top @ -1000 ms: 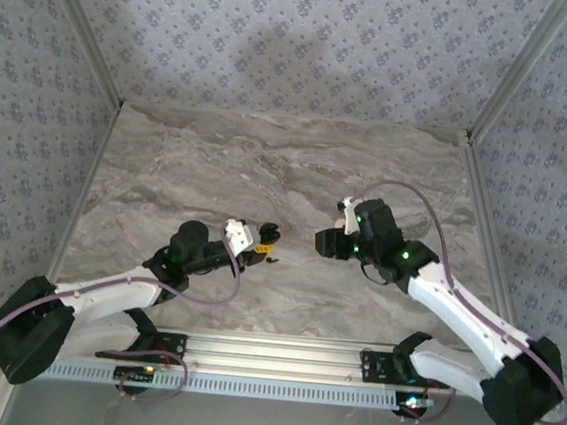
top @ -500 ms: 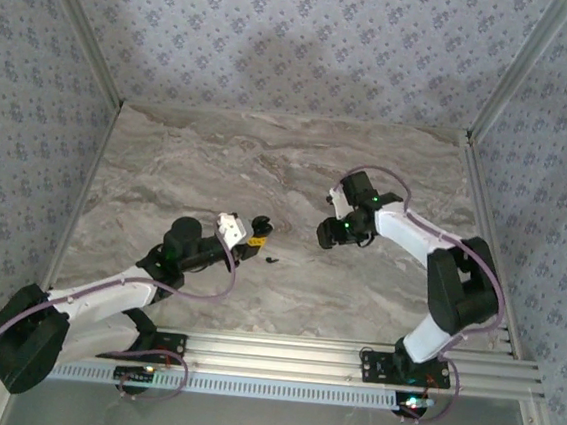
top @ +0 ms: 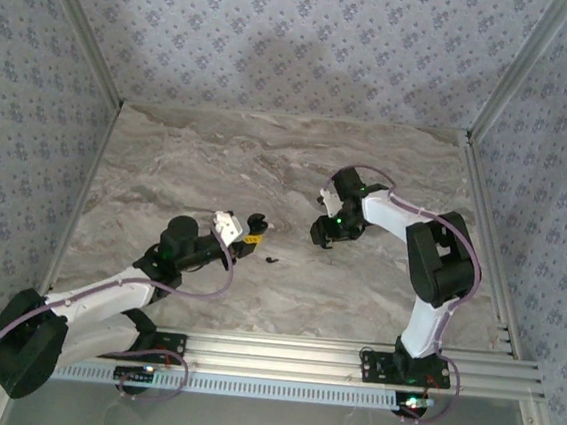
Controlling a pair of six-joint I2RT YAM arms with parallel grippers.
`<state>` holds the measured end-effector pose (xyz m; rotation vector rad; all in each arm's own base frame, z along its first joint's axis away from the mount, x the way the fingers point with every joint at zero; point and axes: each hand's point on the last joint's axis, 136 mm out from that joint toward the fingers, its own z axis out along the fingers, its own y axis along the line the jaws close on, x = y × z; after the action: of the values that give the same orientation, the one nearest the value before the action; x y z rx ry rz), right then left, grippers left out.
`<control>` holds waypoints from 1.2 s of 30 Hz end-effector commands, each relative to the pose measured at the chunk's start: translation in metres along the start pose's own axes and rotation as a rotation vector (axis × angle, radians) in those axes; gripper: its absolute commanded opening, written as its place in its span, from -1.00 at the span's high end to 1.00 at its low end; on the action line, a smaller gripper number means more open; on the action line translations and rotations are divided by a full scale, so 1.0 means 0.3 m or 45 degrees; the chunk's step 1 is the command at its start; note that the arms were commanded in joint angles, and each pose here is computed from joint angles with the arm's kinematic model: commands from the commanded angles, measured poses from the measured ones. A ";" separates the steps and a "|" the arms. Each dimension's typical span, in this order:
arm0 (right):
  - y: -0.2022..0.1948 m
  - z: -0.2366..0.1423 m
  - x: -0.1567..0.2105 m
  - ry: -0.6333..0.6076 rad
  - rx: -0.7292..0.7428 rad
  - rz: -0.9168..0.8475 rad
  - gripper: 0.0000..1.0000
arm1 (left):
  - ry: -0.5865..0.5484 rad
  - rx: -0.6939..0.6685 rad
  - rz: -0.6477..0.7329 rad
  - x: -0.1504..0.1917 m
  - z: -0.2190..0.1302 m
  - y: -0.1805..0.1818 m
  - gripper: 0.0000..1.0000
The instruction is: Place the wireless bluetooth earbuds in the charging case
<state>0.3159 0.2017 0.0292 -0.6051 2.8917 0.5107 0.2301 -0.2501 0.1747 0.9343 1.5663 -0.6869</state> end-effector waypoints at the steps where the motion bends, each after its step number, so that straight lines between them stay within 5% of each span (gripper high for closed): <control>1: -0.015 0.002 0.035 0.076 0.030 -0.005 -0.06 | -0.015 -0.008 -0.015 -0.005 -0.012 0.005 0.72; 16: 0.057 -0.011 0.168 0.263 0.013 -0.038 0.02 | -0.019 -0.007 -0.015 -0.002 -0.016 0.005 0.72; 27: 0.109 -0.148 0.077 0.119 0.097 -0.029 0.06 | -0.028 0.000 -0.013 -0.010 -0.014 0.003 0.72; 36: 0.067 -0.132 0.039 0.223 0.247 -0.044 0.07 | -0.004 0.006 -0.018 0.000 -0.013 0.001 0.73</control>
<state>0.3023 0.2101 0.0822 -0.6748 2.9462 0.2968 0.2286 -0.2475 0.1693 0.9306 1.5821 -0.6919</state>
